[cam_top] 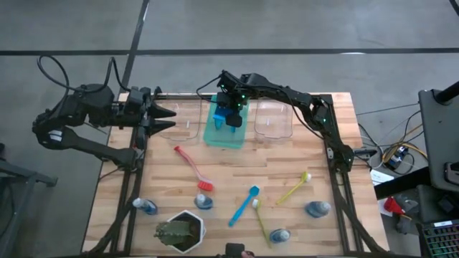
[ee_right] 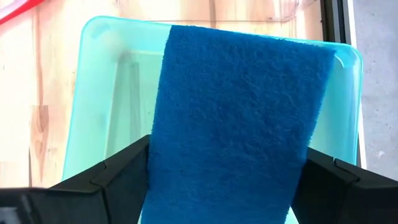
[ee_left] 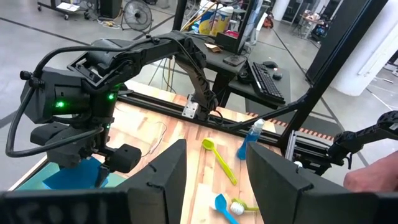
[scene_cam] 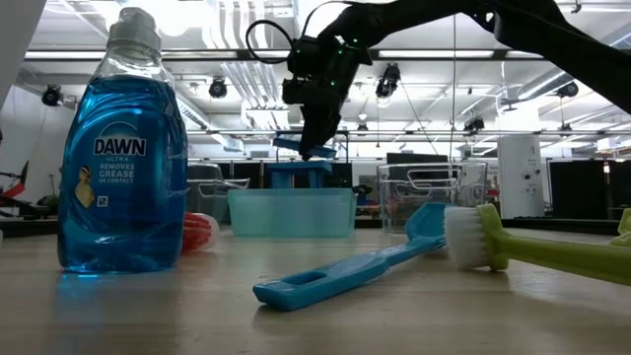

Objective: Pick & Place Kitchen Sink Supplies
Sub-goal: Put the sponge into the green bin

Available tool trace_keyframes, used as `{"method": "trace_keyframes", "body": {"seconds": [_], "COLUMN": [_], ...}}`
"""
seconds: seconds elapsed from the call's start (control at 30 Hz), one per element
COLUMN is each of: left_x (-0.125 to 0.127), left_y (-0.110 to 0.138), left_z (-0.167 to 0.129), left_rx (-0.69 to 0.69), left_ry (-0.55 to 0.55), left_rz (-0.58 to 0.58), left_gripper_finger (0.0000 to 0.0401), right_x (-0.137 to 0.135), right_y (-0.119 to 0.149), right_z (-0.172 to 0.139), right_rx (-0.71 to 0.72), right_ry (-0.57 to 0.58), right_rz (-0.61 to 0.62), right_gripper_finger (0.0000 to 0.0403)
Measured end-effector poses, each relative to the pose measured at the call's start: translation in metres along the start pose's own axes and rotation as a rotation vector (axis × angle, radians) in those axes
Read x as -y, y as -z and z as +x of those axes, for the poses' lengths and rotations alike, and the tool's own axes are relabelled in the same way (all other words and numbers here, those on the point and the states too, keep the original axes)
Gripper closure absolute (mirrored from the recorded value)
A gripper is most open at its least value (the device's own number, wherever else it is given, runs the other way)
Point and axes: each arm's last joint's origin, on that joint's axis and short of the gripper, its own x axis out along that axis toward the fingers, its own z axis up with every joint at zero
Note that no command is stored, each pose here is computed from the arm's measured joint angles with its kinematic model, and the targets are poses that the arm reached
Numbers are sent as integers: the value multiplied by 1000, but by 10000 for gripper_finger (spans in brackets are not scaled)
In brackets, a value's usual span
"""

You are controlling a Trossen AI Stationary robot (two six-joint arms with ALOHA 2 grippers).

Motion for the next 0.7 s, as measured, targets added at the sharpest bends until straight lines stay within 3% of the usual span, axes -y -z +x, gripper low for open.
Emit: {"method": "trace_keyframes", "body": {"seconds": [0.7], "left_x": [0], "left_y": [0], "left_z": [0], "left_rx": [1], "left_ry": [0], "left_rz": [0], "left_gripper_finger": [243], "right_x": [1], "right_y": [-2], "right_z": [0], "right_rx": [22], "right_ry": [7], "right_rz": [9], "right_gripper_finger": [69]}}
